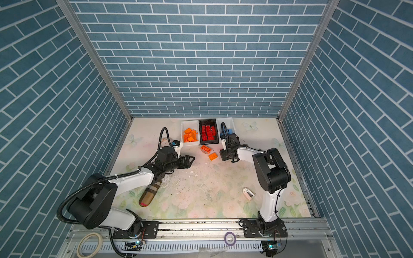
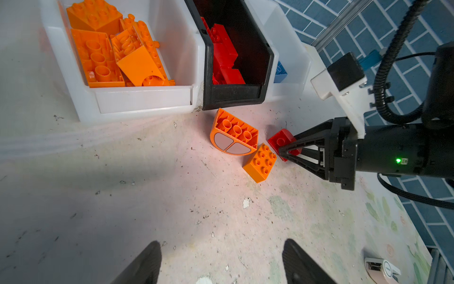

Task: Sort the legos into containers by color
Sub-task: Pick up the lego from the center of the table.

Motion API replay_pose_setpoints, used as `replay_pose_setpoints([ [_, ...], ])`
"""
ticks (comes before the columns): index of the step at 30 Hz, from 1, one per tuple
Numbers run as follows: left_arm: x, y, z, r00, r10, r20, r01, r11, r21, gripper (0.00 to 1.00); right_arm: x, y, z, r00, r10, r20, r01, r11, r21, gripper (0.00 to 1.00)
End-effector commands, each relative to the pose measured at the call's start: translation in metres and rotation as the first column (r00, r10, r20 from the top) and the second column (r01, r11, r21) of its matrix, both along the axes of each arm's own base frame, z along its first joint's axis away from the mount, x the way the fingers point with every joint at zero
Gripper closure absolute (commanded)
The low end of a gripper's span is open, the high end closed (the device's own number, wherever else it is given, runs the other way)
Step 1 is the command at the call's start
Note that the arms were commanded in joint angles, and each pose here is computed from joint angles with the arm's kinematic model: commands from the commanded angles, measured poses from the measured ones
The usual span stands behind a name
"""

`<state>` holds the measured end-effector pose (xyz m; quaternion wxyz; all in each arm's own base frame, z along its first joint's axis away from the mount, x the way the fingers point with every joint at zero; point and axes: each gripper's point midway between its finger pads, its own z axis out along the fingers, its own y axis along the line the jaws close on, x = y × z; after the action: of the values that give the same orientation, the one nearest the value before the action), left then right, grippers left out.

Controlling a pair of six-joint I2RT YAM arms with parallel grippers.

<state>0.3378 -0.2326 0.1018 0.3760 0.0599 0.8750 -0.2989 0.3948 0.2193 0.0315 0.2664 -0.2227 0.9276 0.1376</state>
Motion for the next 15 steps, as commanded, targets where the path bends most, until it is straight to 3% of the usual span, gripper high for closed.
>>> replay_pose_setpoints([
  [1, 0.007, -0.006, 0.01, 0.999, 0.005, 0.038, -0.004, 1.0, -0.029, 0.2, 0.008, 0.017, 0.046, 0.998, -0.004, 0.057, -0.003, 0.994, 0.112, 0.79],
  [15, 0.008, -0.007, 0.009, 0.998, 0.043, 0.051, -0.041, 0.998, -0.039, 0.12, 0.026, 0.042, 0.096, 0.994, -0.067, 0.087, 0.036, 0.948, 0.315, 0.79],
])
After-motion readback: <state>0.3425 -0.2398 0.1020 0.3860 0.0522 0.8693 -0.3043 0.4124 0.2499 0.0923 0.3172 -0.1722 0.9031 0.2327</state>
